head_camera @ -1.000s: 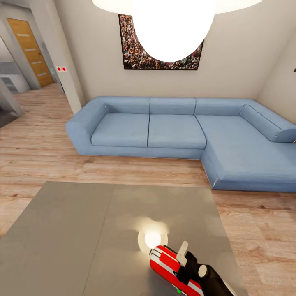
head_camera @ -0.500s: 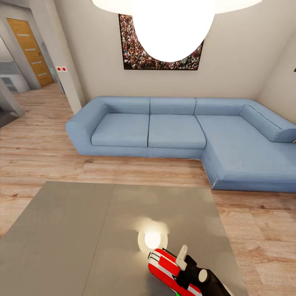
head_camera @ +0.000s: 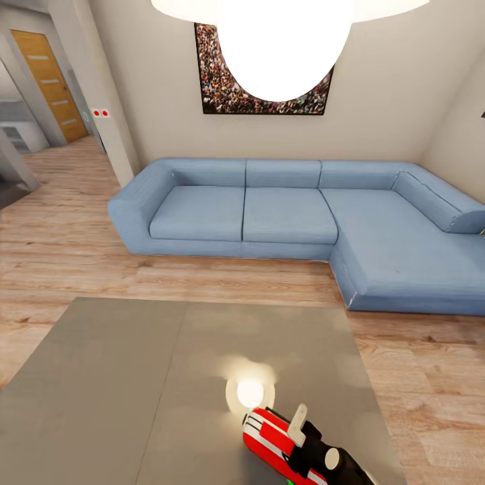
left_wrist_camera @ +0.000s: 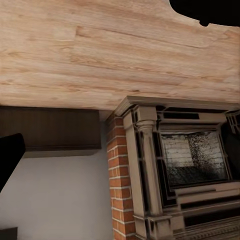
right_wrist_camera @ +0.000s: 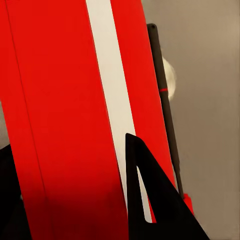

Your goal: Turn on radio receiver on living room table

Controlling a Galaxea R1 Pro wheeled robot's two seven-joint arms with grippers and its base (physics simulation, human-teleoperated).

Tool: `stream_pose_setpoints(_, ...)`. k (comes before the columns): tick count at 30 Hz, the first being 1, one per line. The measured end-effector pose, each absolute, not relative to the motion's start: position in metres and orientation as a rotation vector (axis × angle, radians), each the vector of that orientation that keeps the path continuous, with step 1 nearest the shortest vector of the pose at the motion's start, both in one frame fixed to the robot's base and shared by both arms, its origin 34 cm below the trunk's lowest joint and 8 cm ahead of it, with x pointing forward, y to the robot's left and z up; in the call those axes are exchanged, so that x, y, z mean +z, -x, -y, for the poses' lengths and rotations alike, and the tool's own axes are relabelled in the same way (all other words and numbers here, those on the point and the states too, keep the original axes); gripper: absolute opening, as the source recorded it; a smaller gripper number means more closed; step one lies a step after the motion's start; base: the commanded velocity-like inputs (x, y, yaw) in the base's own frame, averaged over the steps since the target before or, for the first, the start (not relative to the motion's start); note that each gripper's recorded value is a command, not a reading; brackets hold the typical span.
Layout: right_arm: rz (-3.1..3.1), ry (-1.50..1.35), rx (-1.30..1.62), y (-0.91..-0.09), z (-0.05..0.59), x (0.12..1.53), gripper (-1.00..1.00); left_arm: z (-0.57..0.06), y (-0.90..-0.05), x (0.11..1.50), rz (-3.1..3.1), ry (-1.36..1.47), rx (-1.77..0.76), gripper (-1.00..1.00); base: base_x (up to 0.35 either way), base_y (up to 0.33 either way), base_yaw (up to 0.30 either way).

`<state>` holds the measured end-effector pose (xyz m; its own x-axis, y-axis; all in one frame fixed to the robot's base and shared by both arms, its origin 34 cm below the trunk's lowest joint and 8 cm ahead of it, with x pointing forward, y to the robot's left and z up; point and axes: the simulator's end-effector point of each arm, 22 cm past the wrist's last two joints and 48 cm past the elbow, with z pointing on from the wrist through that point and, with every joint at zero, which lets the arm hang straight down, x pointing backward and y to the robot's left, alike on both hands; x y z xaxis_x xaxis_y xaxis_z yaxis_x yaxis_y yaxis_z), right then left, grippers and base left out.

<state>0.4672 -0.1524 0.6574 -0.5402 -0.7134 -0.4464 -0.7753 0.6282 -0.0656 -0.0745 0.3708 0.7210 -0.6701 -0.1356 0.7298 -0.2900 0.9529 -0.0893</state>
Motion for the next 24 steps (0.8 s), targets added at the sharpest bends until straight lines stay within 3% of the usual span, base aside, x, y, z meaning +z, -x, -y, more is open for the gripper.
stream_pose_setpoints(24,-2.399,1.178,0.23,-0.4609,0.1447,0.6558,-1.0,-0.3708,0.0743,0.7208,2.312,-0.297,0.253,1.0,0.0,0.0,0.0)
